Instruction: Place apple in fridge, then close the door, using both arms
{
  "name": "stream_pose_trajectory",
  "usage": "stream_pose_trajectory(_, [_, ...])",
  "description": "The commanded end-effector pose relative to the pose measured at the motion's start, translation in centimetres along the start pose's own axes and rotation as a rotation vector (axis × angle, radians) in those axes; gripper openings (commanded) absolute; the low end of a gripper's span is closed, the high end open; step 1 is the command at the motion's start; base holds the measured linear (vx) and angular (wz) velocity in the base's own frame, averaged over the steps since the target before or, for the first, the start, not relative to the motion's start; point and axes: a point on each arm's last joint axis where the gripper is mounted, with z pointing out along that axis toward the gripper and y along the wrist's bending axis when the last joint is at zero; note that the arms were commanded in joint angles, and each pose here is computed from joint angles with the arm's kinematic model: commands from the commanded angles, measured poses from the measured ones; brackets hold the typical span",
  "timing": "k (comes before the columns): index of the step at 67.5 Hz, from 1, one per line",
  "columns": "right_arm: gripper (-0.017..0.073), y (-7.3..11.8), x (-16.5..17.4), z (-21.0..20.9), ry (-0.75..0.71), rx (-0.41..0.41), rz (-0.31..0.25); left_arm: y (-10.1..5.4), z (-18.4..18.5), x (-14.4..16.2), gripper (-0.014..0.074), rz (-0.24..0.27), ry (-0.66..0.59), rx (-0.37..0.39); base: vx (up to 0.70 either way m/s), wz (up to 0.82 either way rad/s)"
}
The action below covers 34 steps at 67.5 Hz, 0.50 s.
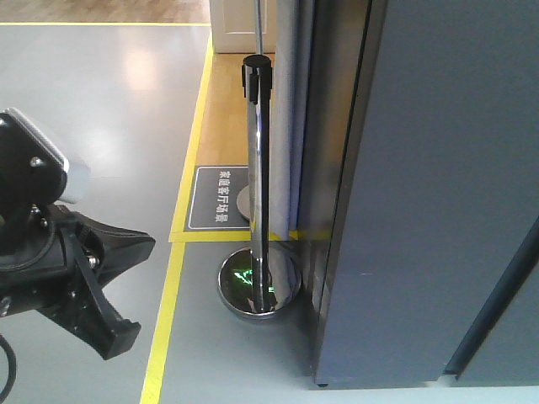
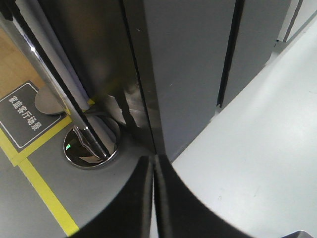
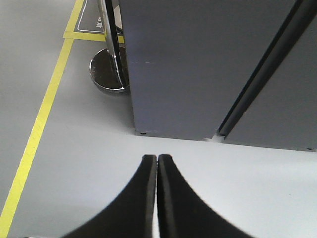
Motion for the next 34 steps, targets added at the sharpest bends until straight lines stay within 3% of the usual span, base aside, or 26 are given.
stream_pose_trajectory(1, [-0.0002,-0.08,-1.04,-0.41,-0.067,0.007,-0.005,0.03,-0.83,-1.33,-0.0006,-0.014,-0.096,-0.002,0.0,0.0])
stream_pose_trajectory(34, [-0.0002,-0.07,-1.04,-0.41,-0.067,0.006,-0.004,0.01,-0.95,-1.06,-0.0006,-0.012,-0.096,-0.002,0.0,0.0])
